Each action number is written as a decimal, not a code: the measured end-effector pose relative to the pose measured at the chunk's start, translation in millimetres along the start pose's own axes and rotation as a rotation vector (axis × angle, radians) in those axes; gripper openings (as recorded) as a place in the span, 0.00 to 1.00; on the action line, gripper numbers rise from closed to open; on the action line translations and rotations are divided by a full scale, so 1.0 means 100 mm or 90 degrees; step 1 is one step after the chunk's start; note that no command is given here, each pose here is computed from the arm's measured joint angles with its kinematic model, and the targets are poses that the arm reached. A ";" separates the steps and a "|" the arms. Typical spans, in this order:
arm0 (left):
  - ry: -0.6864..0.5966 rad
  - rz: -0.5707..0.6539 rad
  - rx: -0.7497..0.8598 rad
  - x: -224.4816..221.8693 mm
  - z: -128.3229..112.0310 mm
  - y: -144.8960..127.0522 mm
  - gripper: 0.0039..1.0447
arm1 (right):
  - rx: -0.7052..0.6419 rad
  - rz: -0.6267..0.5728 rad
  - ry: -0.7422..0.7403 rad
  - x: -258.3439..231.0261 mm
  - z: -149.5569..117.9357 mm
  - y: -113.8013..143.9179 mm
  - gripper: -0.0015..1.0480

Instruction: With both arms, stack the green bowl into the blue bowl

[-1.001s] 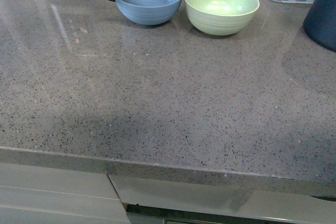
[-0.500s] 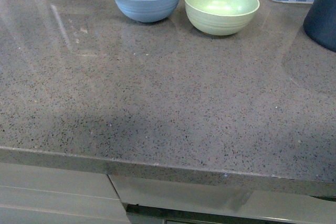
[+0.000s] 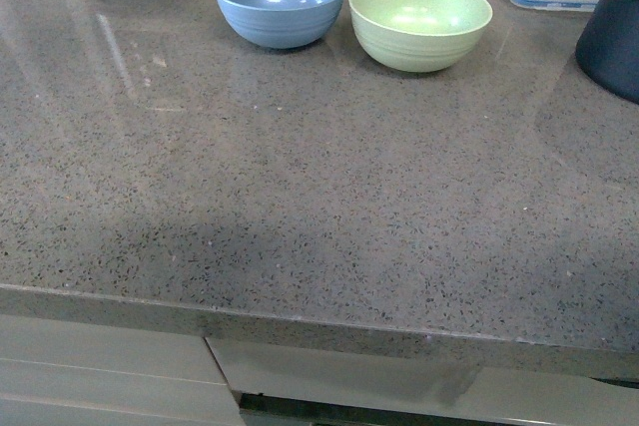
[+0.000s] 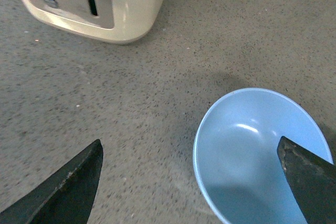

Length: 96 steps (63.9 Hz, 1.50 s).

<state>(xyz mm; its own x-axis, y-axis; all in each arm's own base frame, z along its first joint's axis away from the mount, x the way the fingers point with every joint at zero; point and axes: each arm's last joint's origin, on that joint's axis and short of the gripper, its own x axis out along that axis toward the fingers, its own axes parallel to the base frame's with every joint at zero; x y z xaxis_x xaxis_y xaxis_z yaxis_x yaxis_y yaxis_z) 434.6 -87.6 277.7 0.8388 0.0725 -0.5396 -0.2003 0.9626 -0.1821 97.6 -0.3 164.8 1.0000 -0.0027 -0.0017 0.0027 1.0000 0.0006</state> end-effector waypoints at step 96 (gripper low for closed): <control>-0.350 -0.094 0.146 -1.79 -2.03 1.59 0.03 | 0.000 0.000 0.000 0.00 0.00 0.00 0.90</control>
<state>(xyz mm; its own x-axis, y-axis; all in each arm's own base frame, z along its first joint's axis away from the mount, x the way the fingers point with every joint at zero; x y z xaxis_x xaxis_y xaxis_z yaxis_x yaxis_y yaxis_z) 150.1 -0.3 178.3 1.0000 -0.0015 -0.0074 0.0015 1.0000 -0.0078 97.6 -0.3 164.8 1.0000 -0.0027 -0.0017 0.0027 1.0000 0.0006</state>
